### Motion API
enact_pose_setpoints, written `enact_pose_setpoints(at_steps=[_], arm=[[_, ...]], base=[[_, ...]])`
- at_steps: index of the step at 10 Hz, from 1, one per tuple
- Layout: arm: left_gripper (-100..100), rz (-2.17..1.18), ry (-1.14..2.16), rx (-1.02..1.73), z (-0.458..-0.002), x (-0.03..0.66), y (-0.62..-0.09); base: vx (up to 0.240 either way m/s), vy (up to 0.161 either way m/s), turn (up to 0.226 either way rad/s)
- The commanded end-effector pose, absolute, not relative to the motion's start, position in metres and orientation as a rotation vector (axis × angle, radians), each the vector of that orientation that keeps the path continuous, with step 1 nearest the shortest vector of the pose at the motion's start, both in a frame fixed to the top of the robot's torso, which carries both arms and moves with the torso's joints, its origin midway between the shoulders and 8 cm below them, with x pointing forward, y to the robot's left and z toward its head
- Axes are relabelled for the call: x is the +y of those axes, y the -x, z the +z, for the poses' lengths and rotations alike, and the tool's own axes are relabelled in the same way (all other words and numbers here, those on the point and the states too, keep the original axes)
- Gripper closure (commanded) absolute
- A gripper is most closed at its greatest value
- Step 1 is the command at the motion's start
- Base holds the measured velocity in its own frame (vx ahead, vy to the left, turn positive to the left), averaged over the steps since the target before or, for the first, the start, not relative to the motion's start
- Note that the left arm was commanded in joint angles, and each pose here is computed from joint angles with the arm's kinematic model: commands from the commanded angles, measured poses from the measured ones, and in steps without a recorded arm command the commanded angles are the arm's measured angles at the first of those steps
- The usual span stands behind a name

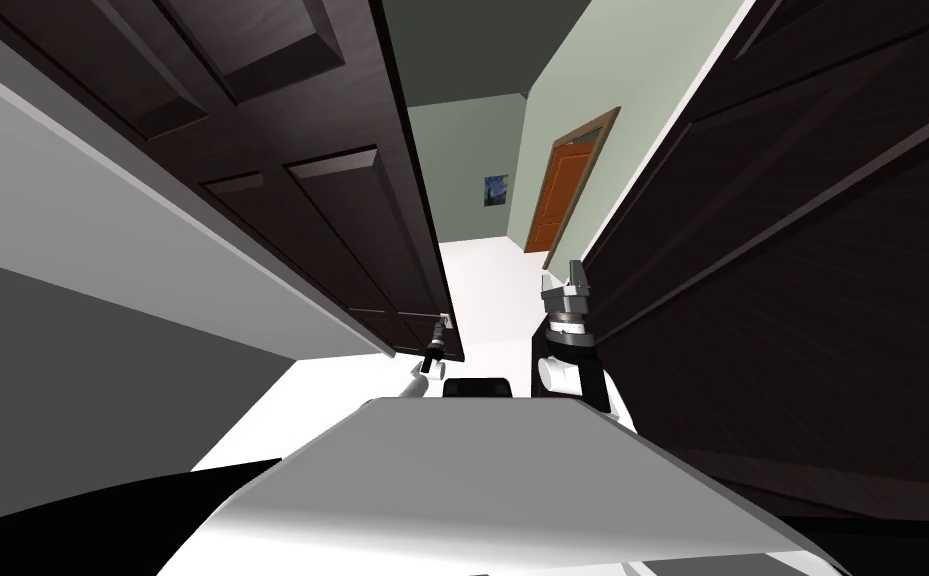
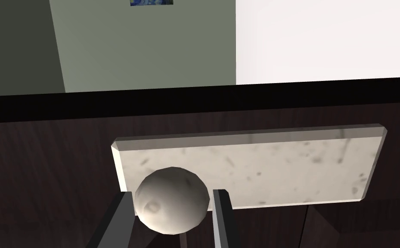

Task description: Pull the door open

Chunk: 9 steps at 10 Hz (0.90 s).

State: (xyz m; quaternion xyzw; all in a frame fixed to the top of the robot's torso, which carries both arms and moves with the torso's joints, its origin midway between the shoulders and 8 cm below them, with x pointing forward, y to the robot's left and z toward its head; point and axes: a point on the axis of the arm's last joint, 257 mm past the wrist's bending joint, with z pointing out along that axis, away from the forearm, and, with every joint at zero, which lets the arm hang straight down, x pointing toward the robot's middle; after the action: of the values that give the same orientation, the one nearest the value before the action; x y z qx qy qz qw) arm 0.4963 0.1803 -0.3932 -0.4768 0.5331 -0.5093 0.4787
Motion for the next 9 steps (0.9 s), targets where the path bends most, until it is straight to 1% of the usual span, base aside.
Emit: enact_pose_setpoints(at_steps=[1, 2, 5, 7, 9], arm=[[100, -1.244, 1.164, 1.298, -0.392, 0.181, -0.497], [100, -1.244, 1.162, 1.3, -0.394, 0.19, -0.494], [100, -1.25, 1.157, 1.297, -0.395, 0.208, -0.491], [100, -1.257, 1.154, 1.294, -0.395, 0.227, -0.487], [100, -1.262, 1.152, 1.294, -0.395, 0.236, -0.484]], base=[[0.0, 0.0, 0.0], [-0.113, 0.014, -0.115], [-0.182, 0.022, -0.12], [-0.187, 0.047, -0.149], [-0.115, 0.031, -0.085]])
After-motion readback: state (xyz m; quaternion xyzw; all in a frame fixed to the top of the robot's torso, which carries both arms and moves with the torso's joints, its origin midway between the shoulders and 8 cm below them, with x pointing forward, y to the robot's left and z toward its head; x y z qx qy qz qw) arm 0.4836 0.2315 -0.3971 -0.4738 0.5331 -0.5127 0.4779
